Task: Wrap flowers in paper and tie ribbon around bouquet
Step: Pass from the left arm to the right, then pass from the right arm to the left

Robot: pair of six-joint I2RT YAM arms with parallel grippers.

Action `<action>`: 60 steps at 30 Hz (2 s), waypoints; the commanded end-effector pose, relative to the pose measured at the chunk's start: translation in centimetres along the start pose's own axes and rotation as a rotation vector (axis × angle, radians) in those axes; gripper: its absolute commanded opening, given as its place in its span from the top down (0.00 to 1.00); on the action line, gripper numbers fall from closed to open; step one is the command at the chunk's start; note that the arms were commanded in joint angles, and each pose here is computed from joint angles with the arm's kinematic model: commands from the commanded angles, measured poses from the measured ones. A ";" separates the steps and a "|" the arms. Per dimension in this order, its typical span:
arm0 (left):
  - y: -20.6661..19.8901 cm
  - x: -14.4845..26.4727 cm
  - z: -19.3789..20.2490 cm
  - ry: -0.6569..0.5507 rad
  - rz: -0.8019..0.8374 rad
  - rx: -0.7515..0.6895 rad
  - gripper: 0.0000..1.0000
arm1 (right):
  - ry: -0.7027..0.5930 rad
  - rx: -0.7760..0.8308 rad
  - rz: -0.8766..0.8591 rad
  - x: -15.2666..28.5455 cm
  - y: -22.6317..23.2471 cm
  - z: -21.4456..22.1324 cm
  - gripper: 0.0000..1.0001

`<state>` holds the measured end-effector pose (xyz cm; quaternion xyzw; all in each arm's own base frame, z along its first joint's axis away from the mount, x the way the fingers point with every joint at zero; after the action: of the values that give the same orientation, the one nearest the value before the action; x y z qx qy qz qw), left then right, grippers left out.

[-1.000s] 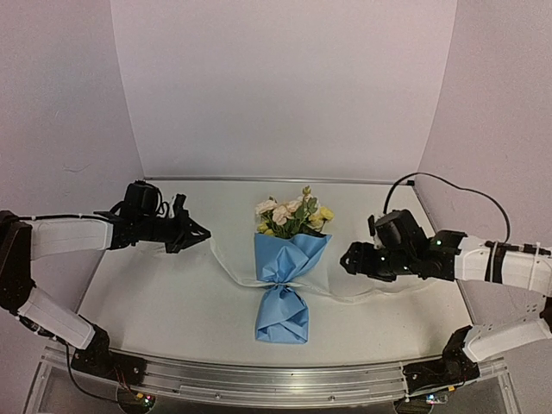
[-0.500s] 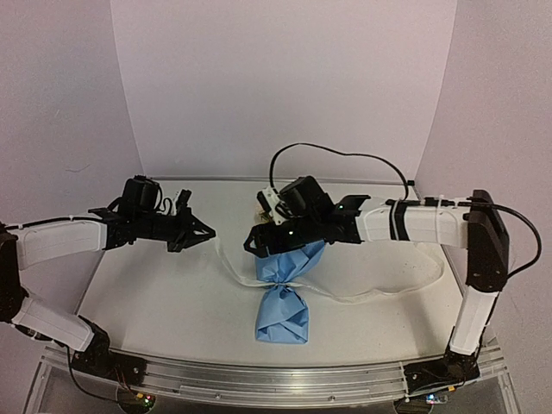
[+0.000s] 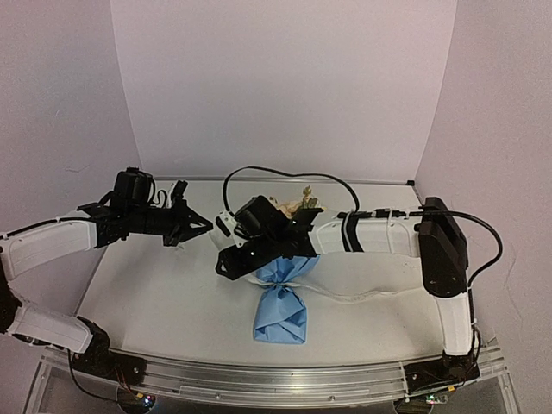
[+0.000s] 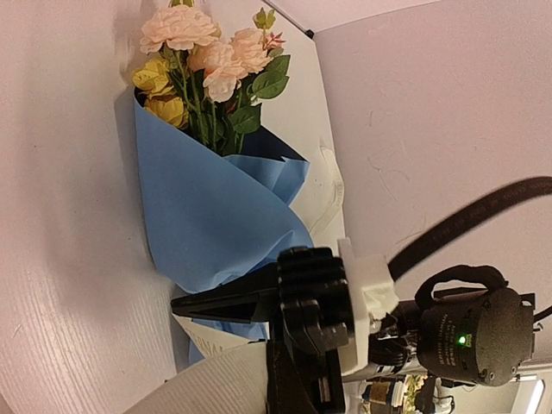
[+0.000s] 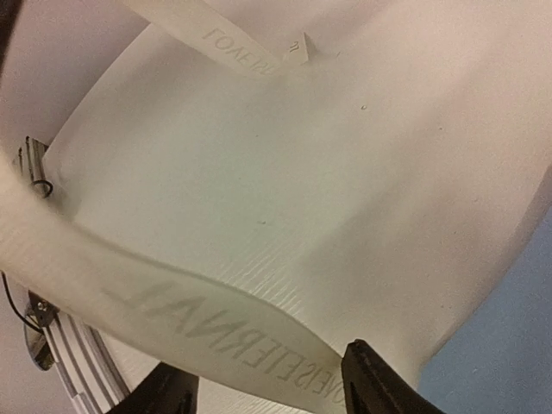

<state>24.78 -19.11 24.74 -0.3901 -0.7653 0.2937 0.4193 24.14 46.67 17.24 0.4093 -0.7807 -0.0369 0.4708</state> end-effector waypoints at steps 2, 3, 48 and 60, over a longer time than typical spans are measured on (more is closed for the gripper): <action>-1.4 1.2 -0.5 -0.045 0.007 -0.042 1.00 | -0.059 0.005 0.073 0.9 -0.3 -1.2 0.58; -1.3 1.2 -0.4 -0.044 0.002 -0.037 1.00 | -0.066 0.005 0.083 1.1 -0.3 -1.3 0.67; -1.5 -11.0 5.0 0.024 0.075 -0.619 0.52 | -0.385 -0.268 0.111 9.5 -2.9 2.8 1.00; -2.8 -12.4 6.1 0.039 0.146 -0.680 0.54 | -0.375 -0.321 0.094 9.6 -3.5 2.8 1.00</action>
<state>22.64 -30.45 16.36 -0.5362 -0.7810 0.0431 0.3174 21.82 37.06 18.51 0.2623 -0.8620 -0.1718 0.3982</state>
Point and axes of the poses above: each gripper's point midway between its finger pads, its own x axis back along the fingers, its own y axis along the line the jaws close on, z = x × y, the point moved 8 cm from there along x, back along the fingers, and after that the axes turned 10 degrees about -x, right-handed, at the moved point
